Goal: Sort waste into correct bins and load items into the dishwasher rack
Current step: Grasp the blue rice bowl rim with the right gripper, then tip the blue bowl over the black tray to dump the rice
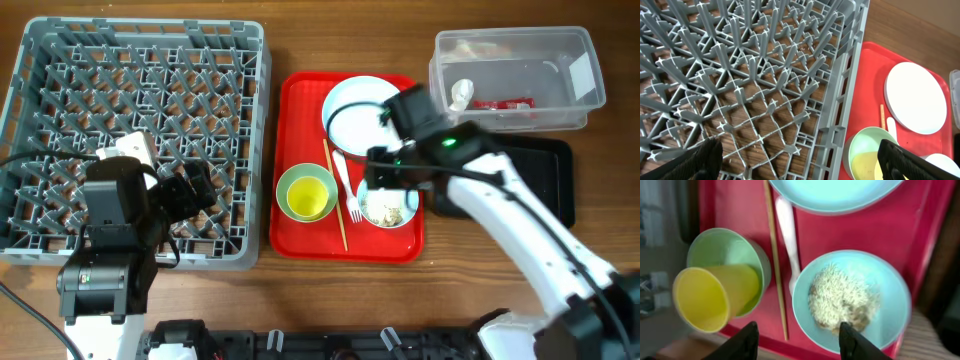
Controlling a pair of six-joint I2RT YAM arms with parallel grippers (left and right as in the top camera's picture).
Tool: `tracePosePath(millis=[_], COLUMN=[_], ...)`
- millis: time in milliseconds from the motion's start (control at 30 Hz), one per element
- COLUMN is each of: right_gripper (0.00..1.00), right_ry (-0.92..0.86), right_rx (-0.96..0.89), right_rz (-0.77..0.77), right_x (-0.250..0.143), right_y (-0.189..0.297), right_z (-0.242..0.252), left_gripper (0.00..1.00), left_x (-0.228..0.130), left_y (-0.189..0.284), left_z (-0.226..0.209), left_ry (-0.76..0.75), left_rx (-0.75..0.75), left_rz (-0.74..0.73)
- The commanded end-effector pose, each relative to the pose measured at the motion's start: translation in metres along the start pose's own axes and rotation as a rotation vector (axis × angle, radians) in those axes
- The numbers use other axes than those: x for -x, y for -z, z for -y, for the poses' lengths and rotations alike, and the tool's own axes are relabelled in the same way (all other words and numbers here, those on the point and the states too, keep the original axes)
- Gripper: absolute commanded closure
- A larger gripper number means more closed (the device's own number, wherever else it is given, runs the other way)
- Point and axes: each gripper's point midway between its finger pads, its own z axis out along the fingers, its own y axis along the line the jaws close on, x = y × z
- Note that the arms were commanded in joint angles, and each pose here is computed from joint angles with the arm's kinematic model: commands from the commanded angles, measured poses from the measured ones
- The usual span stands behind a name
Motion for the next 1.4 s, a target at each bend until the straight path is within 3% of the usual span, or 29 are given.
tracePosePath(millis=[0, 167, 267, 500, 767, 967, 1267, 1367], right_gripper=[0.48, 0.51, 0.70, 0.96, 0.96, 0.96, 0.96, 0.96], right_ry=[-0.053, -0.109, -0.151, -0.189, -0.112, -0.154, -0.323, -0.388], right_rx=[-0.062, -0.138, -0.161, -0.181, -0.083, 0.095, 0.430, 0.635], right_rz=[-0.064, -0.118, -0.121, -0.076, 0.059, 0.160, 0.086, 0.062], right_x=[-0.018, -0.023, -0.022, -0.014, 0.021, 0.052, 0.062, 0.060], right_y=[-0.043, -0.095, -0.109, -0.108, -0.030, 0.036, 0.029, 0.023], right_z=[-0.002, 0.004, 0.009, 0.011, -0.014, 0.017, 0.107, 0.112], left_gripper=[0.00, 0.00, 0.00, 0.00, 0.00, 0.00, 0.00, 0.00], left_x=[0.005, 0.005, 0.005, 0.004, 0.004, 0.004, 0.004, 0.004], left_y=[0.004, 0.004, 0.004, 0.004, 0.004, 0.004, 0.004, 0.004], left_z=[-0.002, -0.002, -0.002, -0.002, -0.002, -0.002, -0.002, -0.002], left_ry=[0.011, 0.011, 0.011, 0.011, 0.011, 0.011, 0.011, 0.011], left_rx=[0.011, 0.011, 0.011, 0.013, 0.013, 0.013, 0.013, 0.013], left_rz=[0.014, 0.013, 0.013, 0.010, 0.010, 0.010, 0.010, 0.010])
